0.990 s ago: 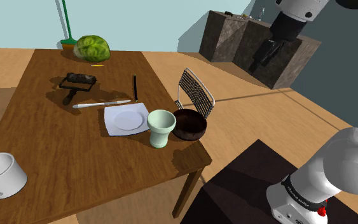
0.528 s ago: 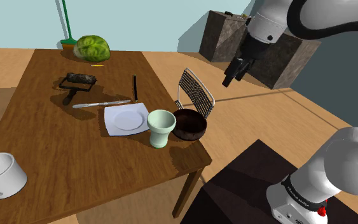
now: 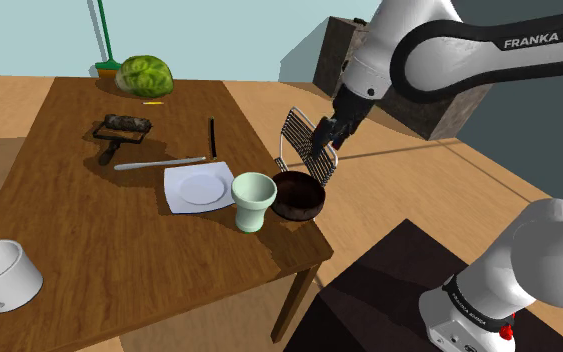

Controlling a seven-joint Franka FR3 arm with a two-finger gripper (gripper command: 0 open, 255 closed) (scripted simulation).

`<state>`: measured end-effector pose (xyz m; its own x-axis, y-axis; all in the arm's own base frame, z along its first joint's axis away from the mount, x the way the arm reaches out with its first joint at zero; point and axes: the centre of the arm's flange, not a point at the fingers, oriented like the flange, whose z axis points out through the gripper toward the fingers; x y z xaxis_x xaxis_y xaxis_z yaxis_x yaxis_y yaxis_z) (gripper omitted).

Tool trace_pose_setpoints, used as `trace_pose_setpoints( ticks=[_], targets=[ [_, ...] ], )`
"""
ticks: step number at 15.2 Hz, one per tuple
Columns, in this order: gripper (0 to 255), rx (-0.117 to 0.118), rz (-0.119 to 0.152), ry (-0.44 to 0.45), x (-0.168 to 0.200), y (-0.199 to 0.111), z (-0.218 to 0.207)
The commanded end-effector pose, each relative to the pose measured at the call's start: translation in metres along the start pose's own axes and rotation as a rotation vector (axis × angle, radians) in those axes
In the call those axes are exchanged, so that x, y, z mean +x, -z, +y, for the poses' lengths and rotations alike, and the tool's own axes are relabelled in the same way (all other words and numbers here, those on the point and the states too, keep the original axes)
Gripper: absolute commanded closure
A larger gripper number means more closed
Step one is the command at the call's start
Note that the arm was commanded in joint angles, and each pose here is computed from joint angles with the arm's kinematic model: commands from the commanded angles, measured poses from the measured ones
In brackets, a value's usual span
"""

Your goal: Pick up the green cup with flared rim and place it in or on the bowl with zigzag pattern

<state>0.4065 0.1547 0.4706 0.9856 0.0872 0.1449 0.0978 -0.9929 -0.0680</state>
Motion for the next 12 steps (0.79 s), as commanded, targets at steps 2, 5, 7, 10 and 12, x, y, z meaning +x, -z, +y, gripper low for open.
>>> trace_pose_setpoints(
  ticks=[2,5,7,10,12],
  targets=[
    [0,0.024,0.001,0.001,0.014,-0.031,-0.020],
    [0,0.047,0.001,0.001,0.028,-0.060,-0.040],
    [0,0.062,0.000,0.002,0.036,-0.079,-0.054],
    [0,0.083,0.000,0.003,0.049,-0.105,-0.073],
    [0,0.083,0.000,0.003,0.049,-0.116,-0.074]
  ],
)
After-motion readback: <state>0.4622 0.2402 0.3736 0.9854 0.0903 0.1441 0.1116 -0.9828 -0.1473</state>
